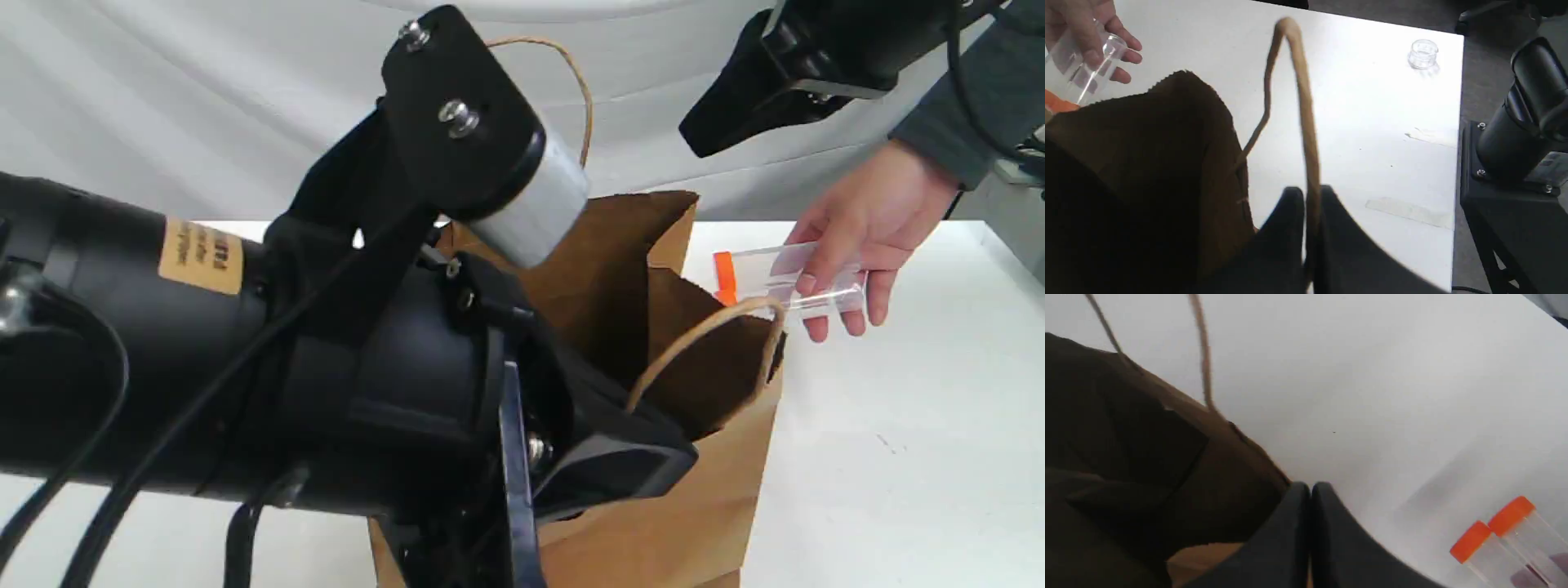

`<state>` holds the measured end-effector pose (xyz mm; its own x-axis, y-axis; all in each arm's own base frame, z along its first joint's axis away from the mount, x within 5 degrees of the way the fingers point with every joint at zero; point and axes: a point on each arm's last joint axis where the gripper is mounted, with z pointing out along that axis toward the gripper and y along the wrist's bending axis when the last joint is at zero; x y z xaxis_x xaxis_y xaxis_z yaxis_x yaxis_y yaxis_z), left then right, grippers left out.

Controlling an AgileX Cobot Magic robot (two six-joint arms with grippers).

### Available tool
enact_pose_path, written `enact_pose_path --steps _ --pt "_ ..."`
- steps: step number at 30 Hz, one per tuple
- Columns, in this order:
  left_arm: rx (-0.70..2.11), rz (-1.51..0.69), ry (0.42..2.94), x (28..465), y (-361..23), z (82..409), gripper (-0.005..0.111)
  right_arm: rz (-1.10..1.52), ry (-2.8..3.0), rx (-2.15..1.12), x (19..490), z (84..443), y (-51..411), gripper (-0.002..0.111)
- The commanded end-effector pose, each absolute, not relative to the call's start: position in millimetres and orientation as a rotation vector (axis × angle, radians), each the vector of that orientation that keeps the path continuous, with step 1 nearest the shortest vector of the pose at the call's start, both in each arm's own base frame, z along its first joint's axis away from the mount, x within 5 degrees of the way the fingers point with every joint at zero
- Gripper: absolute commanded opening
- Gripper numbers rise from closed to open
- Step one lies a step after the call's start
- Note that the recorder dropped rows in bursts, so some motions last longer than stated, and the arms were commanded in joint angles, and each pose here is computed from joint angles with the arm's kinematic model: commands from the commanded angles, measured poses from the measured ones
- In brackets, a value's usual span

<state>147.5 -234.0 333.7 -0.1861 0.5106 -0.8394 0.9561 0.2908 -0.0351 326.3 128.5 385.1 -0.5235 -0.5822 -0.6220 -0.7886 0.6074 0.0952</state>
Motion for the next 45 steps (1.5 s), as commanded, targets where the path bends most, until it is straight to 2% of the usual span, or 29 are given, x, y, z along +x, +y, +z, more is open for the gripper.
enact_pose_path --steps 1,6,9,19,31,36,38,42,45 --pt "1.329 -0.763 1.809 145.7 -234.0 335.9 0.0 0.451 2.243 -1.177 321.1 388.2 137.0 0.009" --pt "1.329 -0.763 1.809 145.7 -234.0 335.9 0.0 0.361 2.229 -1.269 316.9 385.5 146.0 0.044" --pt "1.329 -0.763 1.809 145.7 -234.0 335.9 0.0 0.26 2.211 -1.291 318.9 384.7 147.0 0.057" --pt "1.333 -0.764 1.811 145.5 -234.0 335.7 0.0 0.231 2.187 -1.267 325.4 383.2 147.8 0.059" --pt "1.327 -0.773 1.814 145.2 -234.2 335.9 0.0 0.319 2.299 -1.297 348.9 341.0 160.3 0.059" --pt "1.327 -0.773 1.814 145.2 -234.2 335.9 0.0 0.335 2.326 -1.308 352.7 331.8 162.2 0.054" --pt "1.327 -0.773 1.814 145.2 -234.2 335.9 0.0 0.337 2.326 -1.307 352.6 331.9 162.4 0.042" --pt "1.327 -0.773 1.814 145.2 -234.2 335.9 0.0 0.331 2.313 -1.296 354.1 332.5 162.7 0.0" --pt "1.327 -0.773 1.814 145.2 -234.2 335.9 0.0 0.345 2.342 -1.183 357.1 333.8 163.3 0.0"
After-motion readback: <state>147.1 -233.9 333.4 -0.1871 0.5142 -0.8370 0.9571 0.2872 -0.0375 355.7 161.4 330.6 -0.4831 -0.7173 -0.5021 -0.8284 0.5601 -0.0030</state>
